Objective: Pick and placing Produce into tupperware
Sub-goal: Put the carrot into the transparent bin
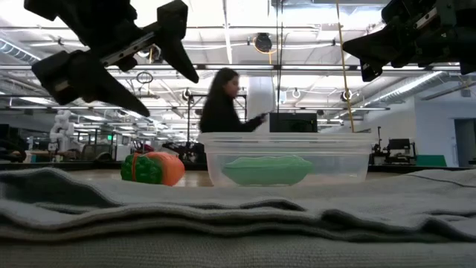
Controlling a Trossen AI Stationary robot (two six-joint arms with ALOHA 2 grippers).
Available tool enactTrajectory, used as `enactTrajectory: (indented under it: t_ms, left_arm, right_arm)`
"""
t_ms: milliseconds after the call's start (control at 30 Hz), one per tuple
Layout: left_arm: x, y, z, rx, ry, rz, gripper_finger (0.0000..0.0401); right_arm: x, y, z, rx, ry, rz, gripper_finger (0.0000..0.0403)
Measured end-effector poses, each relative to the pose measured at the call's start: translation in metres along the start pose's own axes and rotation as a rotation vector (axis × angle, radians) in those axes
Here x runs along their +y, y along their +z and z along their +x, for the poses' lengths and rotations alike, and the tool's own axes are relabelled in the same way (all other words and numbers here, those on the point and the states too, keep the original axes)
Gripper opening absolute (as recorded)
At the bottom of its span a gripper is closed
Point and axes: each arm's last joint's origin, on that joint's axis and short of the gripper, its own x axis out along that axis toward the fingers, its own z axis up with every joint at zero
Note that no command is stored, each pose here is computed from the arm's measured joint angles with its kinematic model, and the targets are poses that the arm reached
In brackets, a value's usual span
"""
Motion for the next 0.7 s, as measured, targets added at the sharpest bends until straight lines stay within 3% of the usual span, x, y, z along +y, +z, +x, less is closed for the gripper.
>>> enactTrajectory:
  t_ms: [333,700]
  left_arm:
    - [-0.011,-0.002,-0.001,0.027,-0.104,0.048,0.0367]
    - [-0.02,-0.01,0.017,0.037,-0.189,0.229,0.0367]
  right_arm:
    - [0.0,0.0,0.0,0.001,-0.001,-0.009,0.0]
    - [-0.001,0.0,0.0,-0.002,-0.008,-0.011,0.0]
